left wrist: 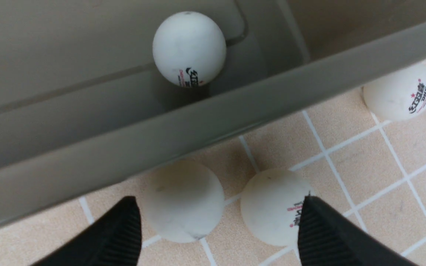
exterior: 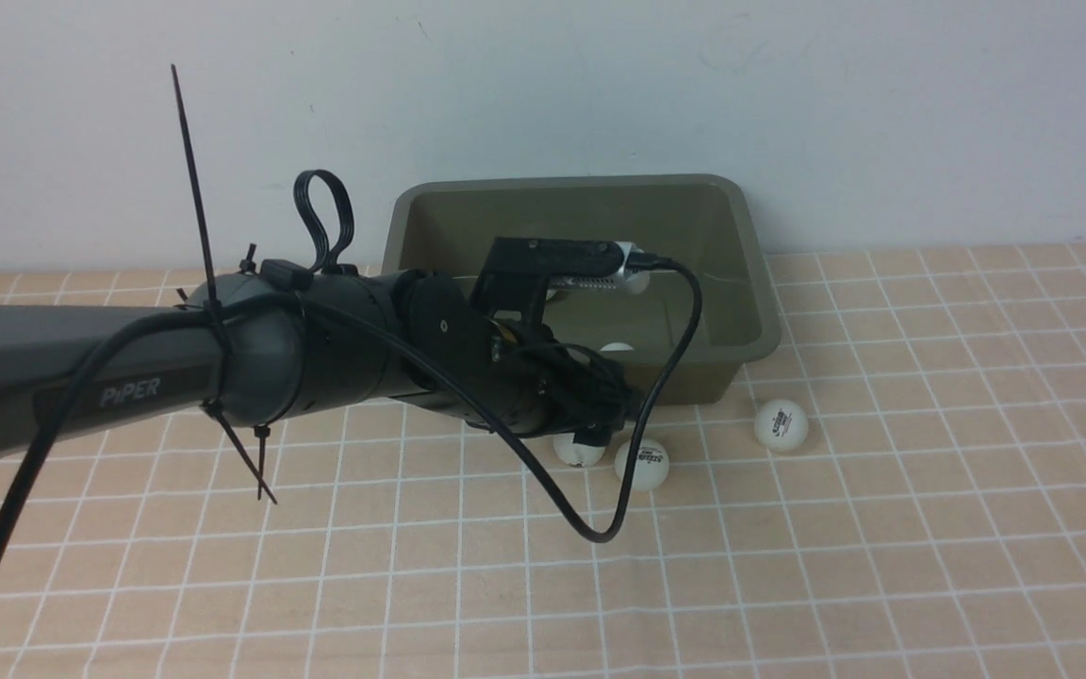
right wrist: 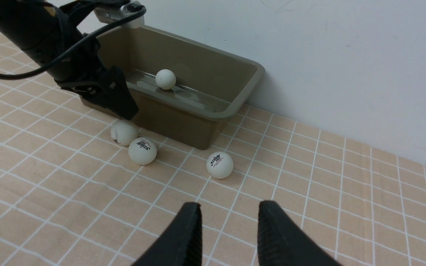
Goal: Put the table tennis balls into the box on the light coffee tablecloth.
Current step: 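Reach for and grasp a ping pong ball on the table beside the basket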
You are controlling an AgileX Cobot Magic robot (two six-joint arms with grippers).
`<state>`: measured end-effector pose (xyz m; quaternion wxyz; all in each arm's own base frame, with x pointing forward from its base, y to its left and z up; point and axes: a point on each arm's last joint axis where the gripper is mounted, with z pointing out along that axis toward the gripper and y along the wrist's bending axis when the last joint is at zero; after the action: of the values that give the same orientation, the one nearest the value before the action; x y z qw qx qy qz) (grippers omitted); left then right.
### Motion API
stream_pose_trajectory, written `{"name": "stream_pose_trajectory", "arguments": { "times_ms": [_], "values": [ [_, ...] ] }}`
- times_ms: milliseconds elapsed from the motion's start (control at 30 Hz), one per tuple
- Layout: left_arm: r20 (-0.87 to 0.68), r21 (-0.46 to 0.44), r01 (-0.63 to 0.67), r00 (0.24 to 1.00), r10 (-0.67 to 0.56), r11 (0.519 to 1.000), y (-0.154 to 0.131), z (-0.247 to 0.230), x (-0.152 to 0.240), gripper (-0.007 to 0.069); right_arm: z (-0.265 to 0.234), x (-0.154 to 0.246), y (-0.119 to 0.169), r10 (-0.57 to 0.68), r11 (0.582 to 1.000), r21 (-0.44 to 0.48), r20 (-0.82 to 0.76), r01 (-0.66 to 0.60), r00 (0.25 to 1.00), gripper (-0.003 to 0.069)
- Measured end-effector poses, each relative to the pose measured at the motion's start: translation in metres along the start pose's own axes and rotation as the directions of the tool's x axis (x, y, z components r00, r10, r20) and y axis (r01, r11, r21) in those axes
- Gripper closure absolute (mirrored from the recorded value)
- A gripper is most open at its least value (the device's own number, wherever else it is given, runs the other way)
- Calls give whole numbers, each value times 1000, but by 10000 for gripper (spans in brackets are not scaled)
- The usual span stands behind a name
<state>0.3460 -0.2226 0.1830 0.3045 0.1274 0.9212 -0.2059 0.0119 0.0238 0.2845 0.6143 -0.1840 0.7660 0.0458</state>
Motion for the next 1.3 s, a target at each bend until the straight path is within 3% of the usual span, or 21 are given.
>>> {"name": "stream_pose_trajectory", "arguments": {
  "times_ms": [400,1300],
  "values": [
    [-62,-22,35,997,-37,999,8,23,15,148,0,0,0,0,1000,0,0,0,1000,450],
    [5,-50,38,999,-38,998,14,33,14,148,0,0,0,0,1000,0,0,0,1000,450]
  ]
}}
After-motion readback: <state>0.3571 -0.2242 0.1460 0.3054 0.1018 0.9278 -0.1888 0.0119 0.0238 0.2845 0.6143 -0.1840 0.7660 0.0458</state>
